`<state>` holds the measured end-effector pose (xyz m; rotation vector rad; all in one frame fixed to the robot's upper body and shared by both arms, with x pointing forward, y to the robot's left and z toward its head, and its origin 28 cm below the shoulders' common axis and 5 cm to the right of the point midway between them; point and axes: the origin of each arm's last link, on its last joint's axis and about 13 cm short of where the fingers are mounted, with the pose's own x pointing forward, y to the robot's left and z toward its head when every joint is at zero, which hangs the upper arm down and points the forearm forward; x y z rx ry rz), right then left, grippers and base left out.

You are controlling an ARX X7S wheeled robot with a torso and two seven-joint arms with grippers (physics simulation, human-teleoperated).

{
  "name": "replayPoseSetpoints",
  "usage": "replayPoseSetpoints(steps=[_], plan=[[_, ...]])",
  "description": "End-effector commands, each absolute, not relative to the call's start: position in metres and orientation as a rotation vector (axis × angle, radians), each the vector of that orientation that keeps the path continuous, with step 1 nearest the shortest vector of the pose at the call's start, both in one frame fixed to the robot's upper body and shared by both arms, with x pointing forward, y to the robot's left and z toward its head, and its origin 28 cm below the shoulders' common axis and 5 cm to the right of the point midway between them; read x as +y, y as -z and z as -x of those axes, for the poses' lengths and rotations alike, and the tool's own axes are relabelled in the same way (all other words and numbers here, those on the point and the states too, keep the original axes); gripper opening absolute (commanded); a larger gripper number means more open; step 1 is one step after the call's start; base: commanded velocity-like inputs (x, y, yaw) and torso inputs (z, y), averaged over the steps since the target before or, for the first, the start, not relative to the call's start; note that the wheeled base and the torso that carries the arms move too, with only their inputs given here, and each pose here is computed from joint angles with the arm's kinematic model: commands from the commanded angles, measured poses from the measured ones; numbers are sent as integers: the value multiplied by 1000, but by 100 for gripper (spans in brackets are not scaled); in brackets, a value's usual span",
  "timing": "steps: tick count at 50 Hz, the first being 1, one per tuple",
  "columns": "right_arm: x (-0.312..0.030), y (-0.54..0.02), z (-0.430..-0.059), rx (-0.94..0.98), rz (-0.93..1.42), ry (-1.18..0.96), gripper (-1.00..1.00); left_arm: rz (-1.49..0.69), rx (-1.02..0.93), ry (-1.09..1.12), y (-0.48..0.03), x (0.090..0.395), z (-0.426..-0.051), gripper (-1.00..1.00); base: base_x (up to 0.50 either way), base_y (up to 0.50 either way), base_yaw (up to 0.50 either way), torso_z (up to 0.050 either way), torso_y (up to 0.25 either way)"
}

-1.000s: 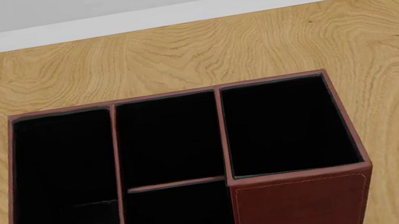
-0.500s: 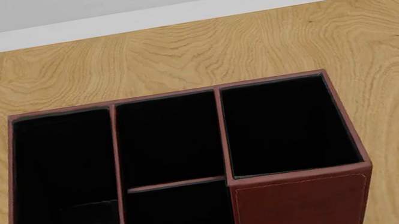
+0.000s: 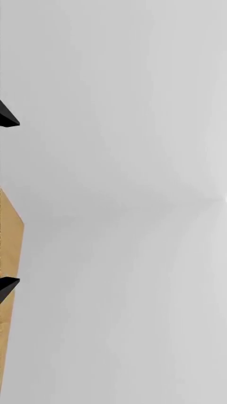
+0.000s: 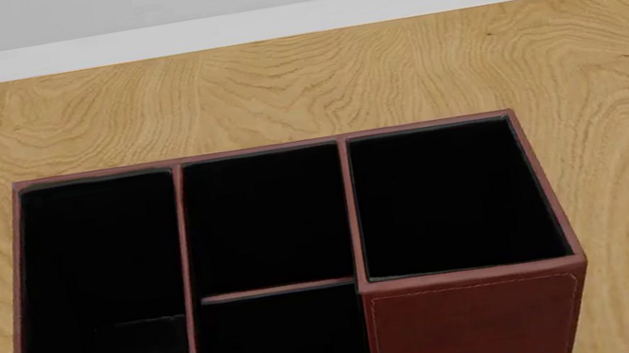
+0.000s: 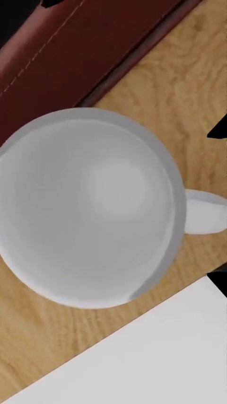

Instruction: Pick up the white mug and place it to the right of the caddy.

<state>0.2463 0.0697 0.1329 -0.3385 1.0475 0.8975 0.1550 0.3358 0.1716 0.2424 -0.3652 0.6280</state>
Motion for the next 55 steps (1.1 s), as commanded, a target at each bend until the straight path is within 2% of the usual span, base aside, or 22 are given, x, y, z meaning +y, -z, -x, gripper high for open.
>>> replayPoseSetpoints(steps=[1,25,26,55], plan=[[69,-131,-246,1050,346,-899,100,-239,-361,-630,-169,337,-155,100,0,0,0,0,0],[68,-130,-245,1036,370,-908,100,-239,-353,-633,-166,337,-154,100,0,0,0,0,0],[69,-130,-246,1032,372,-905,-100,-239,-353,-632,-166,337,-154,100,0,0,0,0,0],[74,-140,-238,836,499,-887,-100,-229,-357,-626,-167,335,-151,100,0,0,0,0,0]])
